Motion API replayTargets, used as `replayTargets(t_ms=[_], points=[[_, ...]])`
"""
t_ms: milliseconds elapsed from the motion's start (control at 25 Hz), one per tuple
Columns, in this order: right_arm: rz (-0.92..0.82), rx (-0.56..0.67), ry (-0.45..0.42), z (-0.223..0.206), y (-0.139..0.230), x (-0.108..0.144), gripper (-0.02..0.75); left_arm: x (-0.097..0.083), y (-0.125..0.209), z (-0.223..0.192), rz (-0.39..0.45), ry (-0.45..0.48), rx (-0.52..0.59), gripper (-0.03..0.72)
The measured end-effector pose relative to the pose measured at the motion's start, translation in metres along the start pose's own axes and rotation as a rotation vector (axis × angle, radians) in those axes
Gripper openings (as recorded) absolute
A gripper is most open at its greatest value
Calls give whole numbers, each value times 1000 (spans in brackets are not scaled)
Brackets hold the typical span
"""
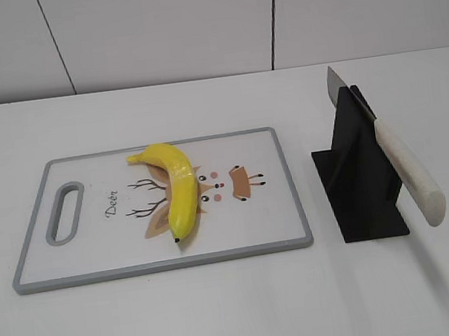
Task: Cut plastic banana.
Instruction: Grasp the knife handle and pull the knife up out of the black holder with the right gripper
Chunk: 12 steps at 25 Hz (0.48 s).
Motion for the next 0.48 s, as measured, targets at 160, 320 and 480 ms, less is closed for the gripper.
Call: replayTargets(t_ms=[160,320,480], points=[[-2,29,2,0,-8,0,582,0,0,0,0,0,0,504],[-56,169,10,-10,-13,0,582,0,0,0,-1,-2,1,656],[-94,307,12,-25,-20,1,582,1,0,0,-2,-3,2,660]])
Point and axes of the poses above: a point on each arm's last joint axis where the gripper is mounted, z pointing back along that axis away from the gripper, x along the wrist's bending axis when the last joint is at zero, y = z × x, the point moved 10 cm from there along -z, pointing out along that axis toward the gripper, and after that the axes turned 8 degrees about -z, right-handed, at the moved point
